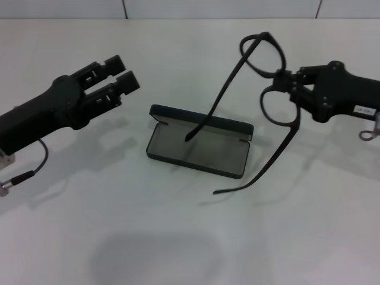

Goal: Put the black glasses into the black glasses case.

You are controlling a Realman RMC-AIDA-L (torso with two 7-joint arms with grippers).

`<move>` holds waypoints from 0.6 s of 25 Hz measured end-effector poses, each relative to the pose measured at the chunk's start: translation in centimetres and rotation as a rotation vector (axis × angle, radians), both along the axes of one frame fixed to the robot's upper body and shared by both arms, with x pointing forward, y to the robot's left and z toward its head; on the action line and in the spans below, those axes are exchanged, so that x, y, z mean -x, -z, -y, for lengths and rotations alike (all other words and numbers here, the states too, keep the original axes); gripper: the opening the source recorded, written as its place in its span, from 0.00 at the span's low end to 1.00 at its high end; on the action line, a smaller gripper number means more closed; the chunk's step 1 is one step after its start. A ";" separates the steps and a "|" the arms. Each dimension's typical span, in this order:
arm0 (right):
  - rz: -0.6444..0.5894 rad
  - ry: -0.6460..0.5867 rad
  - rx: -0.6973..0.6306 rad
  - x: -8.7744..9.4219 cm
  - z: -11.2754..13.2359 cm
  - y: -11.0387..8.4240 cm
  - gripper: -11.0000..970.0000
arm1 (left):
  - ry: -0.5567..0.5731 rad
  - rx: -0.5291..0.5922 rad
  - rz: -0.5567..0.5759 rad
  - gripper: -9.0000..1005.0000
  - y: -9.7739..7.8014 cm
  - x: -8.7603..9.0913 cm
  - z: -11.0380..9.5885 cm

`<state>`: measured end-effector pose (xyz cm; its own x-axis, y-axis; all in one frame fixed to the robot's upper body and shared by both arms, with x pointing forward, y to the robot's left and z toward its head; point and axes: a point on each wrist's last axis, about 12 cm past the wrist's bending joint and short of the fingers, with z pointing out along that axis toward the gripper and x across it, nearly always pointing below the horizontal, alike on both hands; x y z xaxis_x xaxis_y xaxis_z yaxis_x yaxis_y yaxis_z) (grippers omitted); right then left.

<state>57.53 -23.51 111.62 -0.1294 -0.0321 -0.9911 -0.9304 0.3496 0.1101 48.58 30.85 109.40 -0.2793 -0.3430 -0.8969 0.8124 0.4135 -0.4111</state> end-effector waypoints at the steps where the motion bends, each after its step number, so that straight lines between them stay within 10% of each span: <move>1: -0.004 -0.006 -0.003 -0.1 -0.3 0.0 0.08 | 0.008 0.001 0.019 0.85 -0.1 0.0 0.1; 15: -0.077 -0.155 -0.088 0.8 -2.1 -0.5 0.08 | 0.444 -0.017 0.233 0.37 -3.3 -0.9 3.7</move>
